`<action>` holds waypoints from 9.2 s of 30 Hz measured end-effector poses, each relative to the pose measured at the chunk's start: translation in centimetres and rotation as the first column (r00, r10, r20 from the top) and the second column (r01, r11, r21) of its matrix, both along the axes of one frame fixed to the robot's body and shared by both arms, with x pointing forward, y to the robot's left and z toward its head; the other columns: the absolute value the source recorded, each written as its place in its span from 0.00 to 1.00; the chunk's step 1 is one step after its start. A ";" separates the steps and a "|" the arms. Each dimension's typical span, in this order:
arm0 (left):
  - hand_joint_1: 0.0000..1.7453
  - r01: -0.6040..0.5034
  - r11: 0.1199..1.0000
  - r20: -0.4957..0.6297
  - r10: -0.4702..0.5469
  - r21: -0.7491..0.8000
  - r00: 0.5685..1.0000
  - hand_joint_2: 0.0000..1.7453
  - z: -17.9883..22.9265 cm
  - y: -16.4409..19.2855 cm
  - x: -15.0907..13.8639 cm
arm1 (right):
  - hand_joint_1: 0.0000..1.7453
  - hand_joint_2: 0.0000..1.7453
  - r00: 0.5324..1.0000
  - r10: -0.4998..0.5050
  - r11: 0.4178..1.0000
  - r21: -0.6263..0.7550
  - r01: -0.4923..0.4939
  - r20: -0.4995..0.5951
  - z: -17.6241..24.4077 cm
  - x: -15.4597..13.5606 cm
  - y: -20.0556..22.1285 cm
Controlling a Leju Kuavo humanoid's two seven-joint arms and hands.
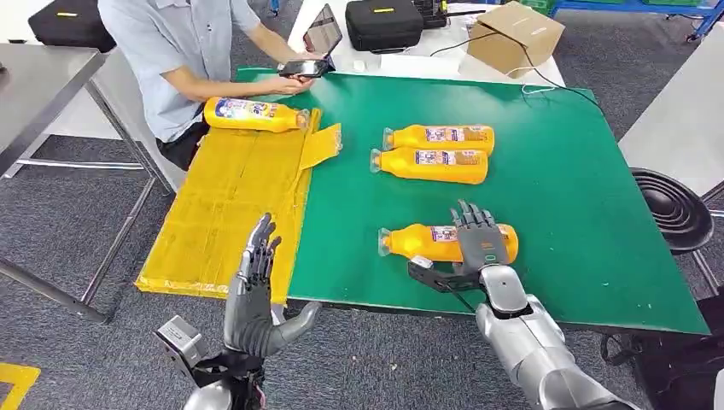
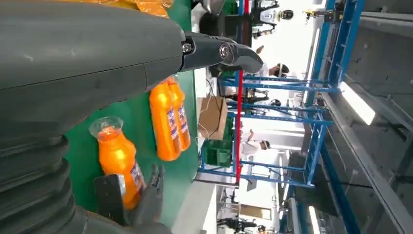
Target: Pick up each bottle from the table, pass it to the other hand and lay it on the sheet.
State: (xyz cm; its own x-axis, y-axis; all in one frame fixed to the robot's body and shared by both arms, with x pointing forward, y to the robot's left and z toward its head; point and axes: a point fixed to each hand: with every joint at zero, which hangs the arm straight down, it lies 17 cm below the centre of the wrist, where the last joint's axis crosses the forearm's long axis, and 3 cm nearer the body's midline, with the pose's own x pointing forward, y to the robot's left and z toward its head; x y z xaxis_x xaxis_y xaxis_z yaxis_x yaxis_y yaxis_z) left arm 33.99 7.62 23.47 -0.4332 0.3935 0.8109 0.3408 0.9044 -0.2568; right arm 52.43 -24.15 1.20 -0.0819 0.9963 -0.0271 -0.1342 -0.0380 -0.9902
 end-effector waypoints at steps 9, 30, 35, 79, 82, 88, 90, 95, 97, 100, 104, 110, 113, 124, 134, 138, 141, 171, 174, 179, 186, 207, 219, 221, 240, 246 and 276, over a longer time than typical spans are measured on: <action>0.00 -0.002 1.000 -0.009 0.002 0.011 1.000 1.00 -0.5 0.2 -0.1 | 0.00 1.00 0.999 -0.002 1.000 0.024 0.003 -0.033 -0.5 -0.4 0.2; 0.00 -0.003 1.000 -0.025 0.004 0.030 1.000 1.00 -1.1 0.1 -0.5 | 1.00 1.00 0.992 -0.090 0.993 -0.083 0.083 -0.089 -4.4 -3.9 -5.6; 0.00 -0.009 0.999 -0.028 0.010 0.031 1.000 1.00 -1.2 0.3 -0.5 | 1.00 1.00 0.988 -0.124 0.989 -0.095 0.116 -0.086 -4.8 -4.7 -7.8; 0.00 -0.043 0.973 -0.418 -0.057 -0.226 0.907 1.00 -8.6 2.5 1.8 | 1.00 1.00 0.977 -0.066 0.413 0.897 -0.160 0.204 8.5 -6.8 1.6; 0.00 -0.032 0.977 -0.418 -0.060 -0.210 0.906 1.00 -9.0 2.3 1.8 | 1.00 1.00 0.969 -0.072 0.398 0.898 -0.188 0.235 9.7 -6.4 1.5; 0.00 0.005 0.984 -0.391 -0.074 -0.176 0.917 1.00 -8.8 1.6 1.5 | 1.00 1.00 0.962 -0.063 0.385 0.895 -0.223 0.266 10.9 -6.2 2.1; 0.00 0.068 0.982 -0.379 -0.131 -0.175 0.916 1.00 -8.6 0.3 1.1 | 1.00 1.00 0.959 -0.041 0.365 0.897 -0.249 0.282 11.6 -6.3 2.9; 0.00 0.172 0.978 -0.360 -0.205 -0.121 0.910 1.00 -9.0 -2.3 0.0 | 1.00 1.00 0.949 0.049 0.323 0.894 -0.310 0.312 13.1 -6.8 6.9; 0.00 0.181 0.978 -0.360 -0.206 -0.103 0.910 1.00 -9.2 -2.6 0.1 | 1.00 1.00 0.941 0.096 0.305 0.890 -0.338 0.325 13.7 -7.3 9.1; 0.00 0.157 0.985 -0.351 -0.170 -0.065 0.921 1.00 -9.4 -2.5 0.4 | 1.00 1.00 0.926 0.156 0.275 0.885 -0.375 0.344 14.5 -8.2 11.7; 0.00 0.091 0.995 -0.320 -0.095 -0.027 0.943 1.00 -8.7 -1.9 1.2 | 1.00 1.00 0.908 0.237 0.223 0.891 -0.396 0.345 14.8 -10.1 15.1; 0.00 0.083 0.996 -0.320 -0.089 -0.033 0.943 1.00 -8.6 -1.8 1.3 | 1.00 1.00 0.897 0.275 0.203 0.891 -0.406 0.346 14.8 -11.1 16.8; 0.00 0.082 0.996 -0.320 -0.088 -0.033 0.943 1.00 -8.6 -1.8 1.3 | 1.00 1.00 0.893 0.283 0.199 0.890 -0.411 0.349 14.9 -11.3 17.1; 0.00 -0.026 0.999 -0.220 0.018 -0.032 0.975 1.00 -6.1 -0.3 2.0 | 1.00 1.00 0.878 0.355 0.126 0.914 -0.386 0.322 14.3 -13.1 19.4; 0.00 -0.115 0.992 -0.174 0.122 0.047 0.977 1.00 -5.8 0.4 2.3 | 1.00 1.00 0.881 0.382 0.169 0.916 -0.363 0.278 14.5 -11.5 20.2; 0.00 -0.097 0.995 -0.257 0.089 -0.017 0.962 1.00 -6.6 0.3 3.0 | 1.00 1.00 0.866 0.433 0.193 0.912 -0.361 0.251 13.5 -11.7 21.4; 0.00 -0.036 0.998 -0.288 0.019 -0.054 0.957 1.00 -6.9 -0.7 3.1 | 1.00 1.00 0.868 0.445 0.226 0.910 -0.348 0.221 12.6 -11.5 22.0; 0.00 -0.104 0.982 -0.290 0.055 -0.156 0.955 1.00 -5.6 1.0 4.5 | 1.00 1.00 0.746 0.606 0.142 0.885 -0.443 0.275 15.6 -13.7 29.8; 0.00 -0.178 0.975 -0.234 0.144 -0.131 0.961 1.00 -4.3 2.3 4.4 | 1.00 1.00 0.731 0.626 0.130 0.888 -0.441 0.272 15.6 -14.4 30.6; 0.19 -0.180 0.958 -0.327 0.100 -0.224 0.940 1.00 -5.3 2.8 4.6 | 1.00 1.00 0.709 0.650 0.117 0.886 -0.449 0.273 15.9 -15.1 31.9; 0.86 -0.129 0.945 -0.366 0.010 -0.301 0.931 1.00 -5.7 2.4 4.6 | 1.00 1.00 0.694 0.669 0.119 0.884 -0.452 0.265 15.9 -15.4 32.6; 0.00 -0.132 0.958 -0.316 0.047 -0.253 0.948 1.00 -4.9 2.7 4.4 | 1.00 1.00 0.665 0.717 0.156 0.881 -0.447 0.211 14.8 -15.3 33.1; 0.00 -0.166 0.971 -0.263 0.117 -0.171 0.958 0.00 -3.7 2.7 4.7 | 1.00 1.00 0.665 0.733 0.208 0.882 -0.423 0.146 12.4 -15.6 32.9; 0.00 -0.156 0.973 -0.267 0.107 -0.170 0.958 0.00 -3.8 2.4 4.7 | 1.00 1.00 0.664 0.734 0.213 0.881 -0.422 0.140 12.2 -15.7 32.9; 1.00 -0.069 0.994 -0.288 0.042 -0.084 0.957 1.00 -4.7 -0.4 5.4 | 1.00 1.00 0.674 0.730 0.264 0.864 -0.428 0.111 10.6 -15.4 31.7; 1.00 -0.102 0.994 -0.282 0.090 -0.029 0.955 1.00 -5.1 -0.4 5.8 | 1.00 1.00 0.685 0.720 0.269 0.864 -0.425 0.112 10.4 -15.3 31.5; 1.00 -0.313 0.930 -0.214 0.352 0.194 0.911 1.00 -4.4 7.2 12.7 | 0.00 0.00 0.694 0.573 0.267 0.702 -0.660 0.435 17.3 -15.6 31.1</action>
State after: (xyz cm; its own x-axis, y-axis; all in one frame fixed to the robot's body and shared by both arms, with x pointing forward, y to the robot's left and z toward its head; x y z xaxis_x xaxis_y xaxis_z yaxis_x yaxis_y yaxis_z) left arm 46.66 14.84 19.10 -0.3013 0.1242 0.9454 -0.0413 0.9889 -0.1431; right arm 36.82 6.98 18.48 -0.7225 0.2405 0.6482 -0.3513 0.6798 -0.6438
